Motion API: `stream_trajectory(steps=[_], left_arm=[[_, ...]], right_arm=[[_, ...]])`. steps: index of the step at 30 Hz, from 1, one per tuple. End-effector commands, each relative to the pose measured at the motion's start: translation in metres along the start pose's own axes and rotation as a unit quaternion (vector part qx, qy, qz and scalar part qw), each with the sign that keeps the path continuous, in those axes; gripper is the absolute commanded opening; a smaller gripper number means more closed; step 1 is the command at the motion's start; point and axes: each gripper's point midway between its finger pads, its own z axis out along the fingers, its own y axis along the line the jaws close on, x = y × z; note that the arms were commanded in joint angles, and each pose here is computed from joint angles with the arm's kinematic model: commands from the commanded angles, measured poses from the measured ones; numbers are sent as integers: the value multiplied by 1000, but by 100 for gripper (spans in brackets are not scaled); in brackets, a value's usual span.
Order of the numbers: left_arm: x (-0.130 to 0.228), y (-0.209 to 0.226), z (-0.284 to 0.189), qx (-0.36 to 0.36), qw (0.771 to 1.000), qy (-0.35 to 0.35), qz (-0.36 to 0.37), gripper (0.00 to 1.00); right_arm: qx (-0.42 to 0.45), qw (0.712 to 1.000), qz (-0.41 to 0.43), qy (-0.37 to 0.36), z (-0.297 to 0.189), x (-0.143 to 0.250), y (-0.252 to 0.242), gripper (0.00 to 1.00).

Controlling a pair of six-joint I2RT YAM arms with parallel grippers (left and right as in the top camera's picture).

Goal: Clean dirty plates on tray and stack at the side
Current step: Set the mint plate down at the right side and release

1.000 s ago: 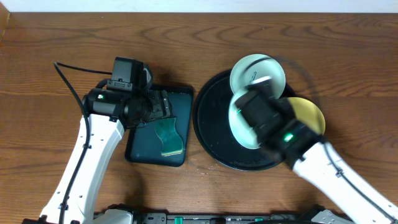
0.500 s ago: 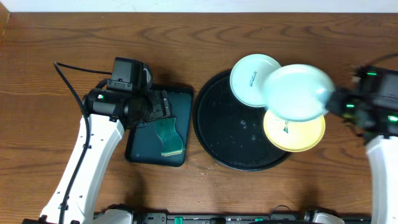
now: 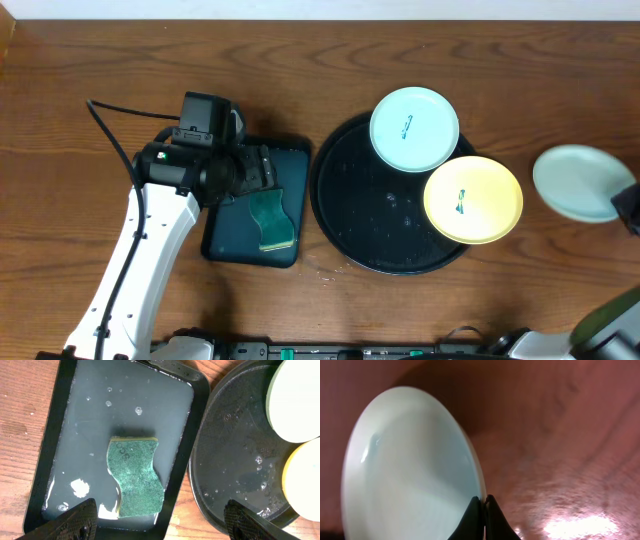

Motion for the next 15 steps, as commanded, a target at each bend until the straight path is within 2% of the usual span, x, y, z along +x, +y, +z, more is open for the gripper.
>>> stream_trajectory(steps=[1,3,5,6,11,15], left_arm=[[-2,1,-2,0,1000,-2,4,82],[-2,1,-2,0,1000,-2,4,82],[-2,1,-2,0,1000,-2,4,81],[-2,1,-2,0,1000,-2,4,81],[-2,1,-2,0,1000,-2,4,81],[-2,1,-2,0,1000,-2,4,81]], right_arm=[[41,999,24,22,25,1,-21,1],[24,999,16,23,26,0,-15,2],[-32,999,-14,21,19,-2,5,35],[-65,997,-25,20,12,-1,17,40],[-202,978,-61,-2,-36,-1,67,46],[-286,951,-120,-10,-92,23,107,45]])
